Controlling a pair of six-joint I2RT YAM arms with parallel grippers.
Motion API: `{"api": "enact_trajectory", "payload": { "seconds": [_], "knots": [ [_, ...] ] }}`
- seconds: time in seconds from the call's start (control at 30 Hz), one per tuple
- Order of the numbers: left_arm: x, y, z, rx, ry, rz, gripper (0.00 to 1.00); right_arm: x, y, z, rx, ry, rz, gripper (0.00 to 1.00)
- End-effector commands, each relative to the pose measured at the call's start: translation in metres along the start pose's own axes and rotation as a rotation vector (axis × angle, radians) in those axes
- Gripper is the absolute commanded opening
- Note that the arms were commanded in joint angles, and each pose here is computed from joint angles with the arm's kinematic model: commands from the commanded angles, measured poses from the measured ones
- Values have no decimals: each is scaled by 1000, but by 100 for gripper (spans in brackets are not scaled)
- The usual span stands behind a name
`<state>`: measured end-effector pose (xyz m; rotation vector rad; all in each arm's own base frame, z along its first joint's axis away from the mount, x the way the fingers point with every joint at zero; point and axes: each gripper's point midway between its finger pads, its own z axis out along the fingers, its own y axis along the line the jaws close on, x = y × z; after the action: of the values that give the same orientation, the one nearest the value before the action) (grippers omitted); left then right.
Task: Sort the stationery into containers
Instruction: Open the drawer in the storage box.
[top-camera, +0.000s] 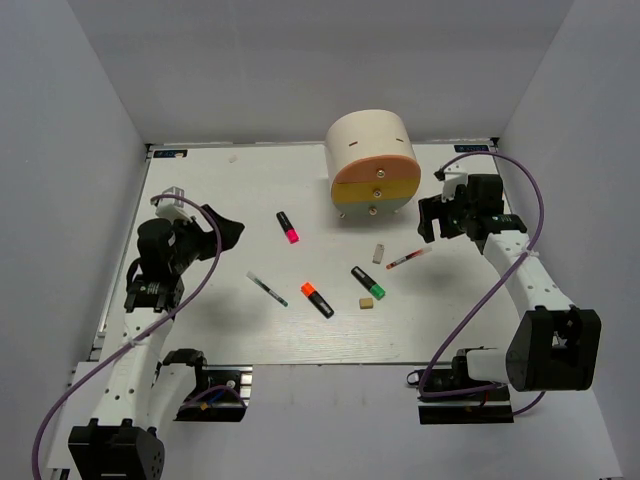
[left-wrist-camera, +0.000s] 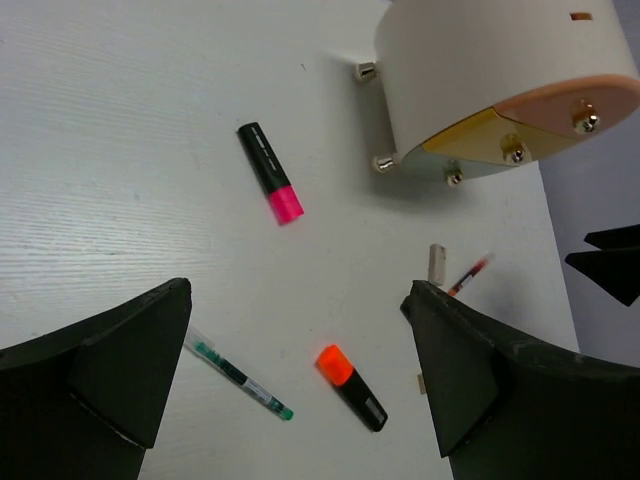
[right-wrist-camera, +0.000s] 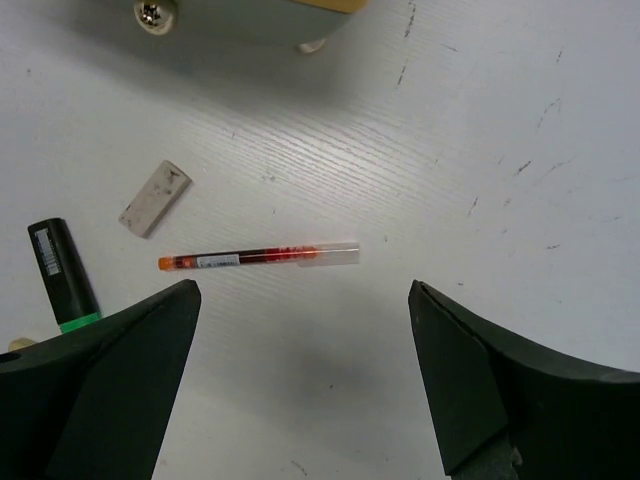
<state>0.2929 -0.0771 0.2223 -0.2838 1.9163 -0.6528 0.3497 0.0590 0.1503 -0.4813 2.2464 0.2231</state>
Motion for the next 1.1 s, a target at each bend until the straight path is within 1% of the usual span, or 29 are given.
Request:
{"api": "enact_trajectory", "payload": {
  "seconds": [0.0, 0.03, 0.27, 0.43, 0.47, 0.5, 0.57, 0.6, 0.63, 0.67, 0.7, 0.73, 0.77, 0.8, 0.83, 0.87, 0.9, 0.93, 0.97, 1.0, 1.07],
  "knots": [
    [11, -15, -3, 85, 51, -29, 100, -8, 2, -6, -26, -4, -26, 90],
    [17, -10, -1, 74, 68, -46, 100, -9, 1, -6, -27, -1, -31, 90],
    [20, -7, 4, 69, 76, -58, 100, -10, 4, -4, -62, 9, -58, 90],
    [29, -3, 10, 69, 94, -84, 100, -4, 14, -7, -137, 23, -90, 90],
    [31, -1, 12, 63, 103, -88, 100, -2, 15, -6, -160, 28, -131, 90],
    [34, 2, 15, 55, 116, -93, 100, -3, 21, -7, -195, 19, -132, 90],
    [35, 2, 17, 60, 124, -95, 96, -5, 26, -9, -222, 12, -107, 90],
    [35, 0, 18, 74, 126, -94, 92, -8, 35, -12, -260, -5, -107, 80],
    [36, 1, 20, 69, 133, -97, 84, -11, 40, -13, -290, -23, -97, 69],
    [41, 0, 23, 79, 154, -99, 64, -17, 46, -14, -323, -51, -93, 57],
    [43, 2, 25, 73, 163, -103, 54, -19, 50, -16, -334, -62, -70, 45],
    [45, 1, 27, 81, 173, -105, 47, -19, 54, -15, -344, -66, -64, 30],
    [44, 1, 29, 80, 176, -106, 36, -23, 60, -16, -376, -88, -63, 26],
    [46, 2, 32, 85, 191, -111, 35, -20, 66, -16, -398, -77, -17, 26],
    [49, 1, 32, 88, 204, -124, 35, -23, 67, -15, -403, -89, -11, 26],
    [49, 2, 34, 89, 203, -124, 38, -24, 64, -16, -413, -102, 5, 40],
    [44, 0, 34, 94, 194, -120, 54, -26, 76, -14, -443, -105, 12, 50],
    [47, 2, 36, 88, 205, -125, 65, -30, 80, -13, -466, -119, 31, 58],
    [45, 1, 38, 88, 205, -125, 72, -35, 85, -14, -497, -130, 60, 69],
    [45, 1, 38, 88, 205, -125, 79, -47, 87, -13, -518, -166, 79, 69],
    [46, 0, 37, 95, 210, -126, 82, -58, 92, -12, -552, -178, 129, 69]
  ]
}}
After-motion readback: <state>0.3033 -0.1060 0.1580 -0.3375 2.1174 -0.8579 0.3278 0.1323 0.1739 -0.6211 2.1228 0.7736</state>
